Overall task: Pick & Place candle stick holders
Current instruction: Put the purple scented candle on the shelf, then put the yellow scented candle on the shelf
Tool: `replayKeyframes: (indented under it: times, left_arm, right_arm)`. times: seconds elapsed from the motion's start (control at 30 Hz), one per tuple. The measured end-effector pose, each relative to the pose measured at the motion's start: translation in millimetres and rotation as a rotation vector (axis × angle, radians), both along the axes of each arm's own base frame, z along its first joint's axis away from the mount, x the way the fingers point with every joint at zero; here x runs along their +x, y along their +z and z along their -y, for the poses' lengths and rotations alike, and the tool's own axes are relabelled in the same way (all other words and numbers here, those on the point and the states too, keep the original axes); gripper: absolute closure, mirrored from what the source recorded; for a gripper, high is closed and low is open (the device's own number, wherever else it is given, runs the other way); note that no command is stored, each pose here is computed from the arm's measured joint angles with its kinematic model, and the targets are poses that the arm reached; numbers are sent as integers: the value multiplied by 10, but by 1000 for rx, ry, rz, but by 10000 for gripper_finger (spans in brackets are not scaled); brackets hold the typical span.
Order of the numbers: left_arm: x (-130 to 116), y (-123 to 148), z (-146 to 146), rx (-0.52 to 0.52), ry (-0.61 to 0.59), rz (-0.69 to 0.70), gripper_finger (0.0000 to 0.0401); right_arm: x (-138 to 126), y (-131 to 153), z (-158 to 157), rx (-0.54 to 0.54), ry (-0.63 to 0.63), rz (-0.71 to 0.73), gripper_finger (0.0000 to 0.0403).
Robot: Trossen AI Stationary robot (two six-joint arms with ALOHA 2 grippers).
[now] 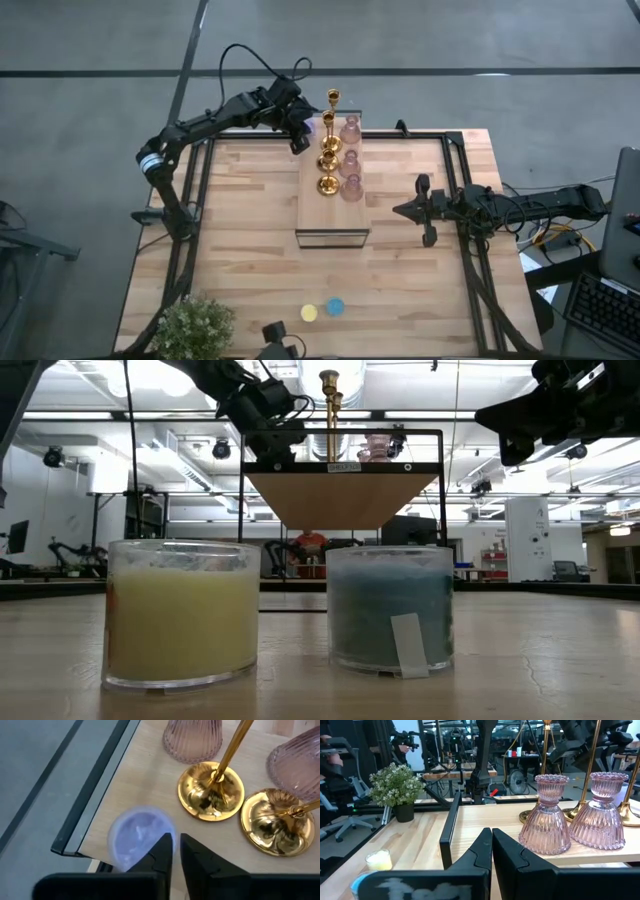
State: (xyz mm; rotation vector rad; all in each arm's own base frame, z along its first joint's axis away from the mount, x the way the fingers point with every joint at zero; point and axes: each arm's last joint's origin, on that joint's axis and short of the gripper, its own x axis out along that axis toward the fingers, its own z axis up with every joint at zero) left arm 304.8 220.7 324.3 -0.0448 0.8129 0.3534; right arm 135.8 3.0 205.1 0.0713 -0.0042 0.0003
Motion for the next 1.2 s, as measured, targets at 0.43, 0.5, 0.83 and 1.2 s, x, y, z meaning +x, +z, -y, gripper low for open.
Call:
replayKeyframes:
  times: [0.43, 0.5, 0.83, 1.2]
  left_arm:
    - [-150, 213, 133, 5, 0, 21, 289]
    - [-221, 278, 213, -1, -16, 4, 289]
    - [-518, 457, 734, -170, -205, 66, 289]
    - [-672, 94, 1632, -126, -502, 169, 289]
  right_arm:
    - [-3, -38, 0, 5, 0, -10, 394]
    - [-3, -38, 0, 4, 0, -10, 394]
    - [-35, 14, 13, 41, 5, 45, 394]
    - [-112, -149, 109, 78, 156, -10, 394]
